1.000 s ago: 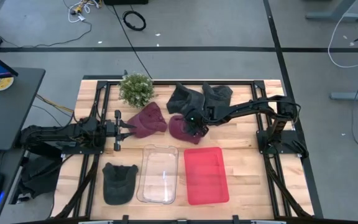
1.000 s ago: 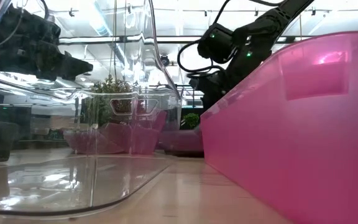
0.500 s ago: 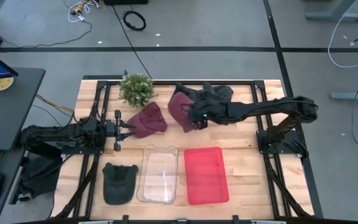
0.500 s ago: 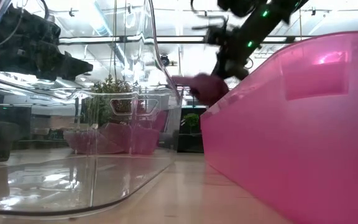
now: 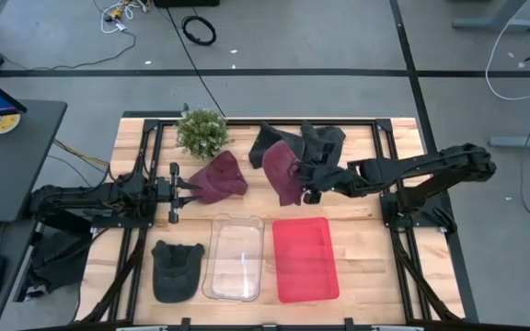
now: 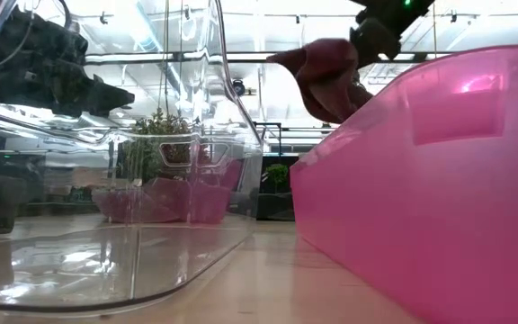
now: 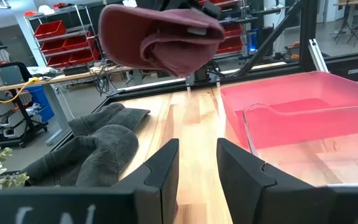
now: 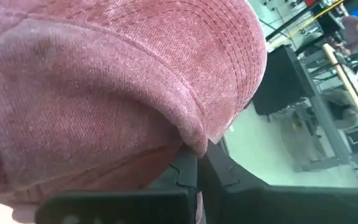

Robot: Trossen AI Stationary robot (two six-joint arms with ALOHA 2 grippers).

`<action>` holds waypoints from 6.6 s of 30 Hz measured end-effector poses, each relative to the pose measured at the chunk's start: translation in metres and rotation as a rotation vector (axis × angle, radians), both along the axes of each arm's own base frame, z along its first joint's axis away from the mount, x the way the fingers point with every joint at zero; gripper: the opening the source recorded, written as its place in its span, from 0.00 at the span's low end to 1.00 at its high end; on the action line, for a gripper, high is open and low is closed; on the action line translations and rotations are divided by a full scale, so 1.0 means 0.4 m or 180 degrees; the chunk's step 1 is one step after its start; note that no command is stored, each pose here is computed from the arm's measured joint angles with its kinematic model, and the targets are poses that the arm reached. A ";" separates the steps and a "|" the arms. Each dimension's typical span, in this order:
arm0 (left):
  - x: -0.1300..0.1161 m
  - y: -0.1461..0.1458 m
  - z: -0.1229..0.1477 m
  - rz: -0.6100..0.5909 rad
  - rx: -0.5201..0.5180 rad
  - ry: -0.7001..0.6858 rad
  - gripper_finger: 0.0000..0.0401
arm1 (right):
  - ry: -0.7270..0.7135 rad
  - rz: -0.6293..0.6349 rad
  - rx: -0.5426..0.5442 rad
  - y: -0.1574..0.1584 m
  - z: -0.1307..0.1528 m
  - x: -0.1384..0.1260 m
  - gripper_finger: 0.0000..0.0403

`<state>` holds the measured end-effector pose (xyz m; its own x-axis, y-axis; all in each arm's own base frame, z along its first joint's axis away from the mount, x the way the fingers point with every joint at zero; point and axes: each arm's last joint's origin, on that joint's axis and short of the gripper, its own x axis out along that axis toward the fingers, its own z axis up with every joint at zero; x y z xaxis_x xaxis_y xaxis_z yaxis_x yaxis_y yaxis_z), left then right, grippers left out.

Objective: Pick & Place hat
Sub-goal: Put the right red cap into the red bin, then put the top right black cap into the transparent bin

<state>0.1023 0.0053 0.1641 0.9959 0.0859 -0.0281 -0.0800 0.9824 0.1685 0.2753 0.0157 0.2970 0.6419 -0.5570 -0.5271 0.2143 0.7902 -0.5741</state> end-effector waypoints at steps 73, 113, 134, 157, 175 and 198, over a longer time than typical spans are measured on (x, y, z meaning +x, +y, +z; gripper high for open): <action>0.000 0.000 0.000 0.0000 0.0000 0.0003 0.29 | 0.0924 -0.1334 0.2045 0.403 -0.070 0.056 0.21; 0.000 0.000 0.000 -0.0001 -0.0001 0.0002 0.29 | 0.0737 -0.1179 0.0227 0.156 -0.025 0.057 0.30; 0.000 0.000 0.000 -0.0001 -0.0001 0.0002 0.29 | 0.0120 -0.1180 0.1144 -0.250 -0.113 -0.109 0.54; 0.000 0.000 0.000 -0.0001 0.0000 0.0003 0.29 | 0.0260 -0.1433 0.1764 -0.545 -0.262 -0.155 0.55; 0.000 0.000 0.000 0.0000 0.0000 0.0002 0.29 | 0.0323 -0.1370 0.2166 -0.573 -0.320 -0.158 0.50; 0.000 0.000 0.000 -0.0001 -0.0001 0.0003 0.29 | 0.0507 -0.1290 0.2007 -0.572 -0.322 -0.162 0.02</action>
<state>0.1023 0.0053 0.1640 0.9959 0.0857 -0.0291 -0.0796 0.9825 0.1684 0.2106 -0.2132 0.1681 0.3412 -0.2959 -0.8922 0.5095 0.8558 -0.0890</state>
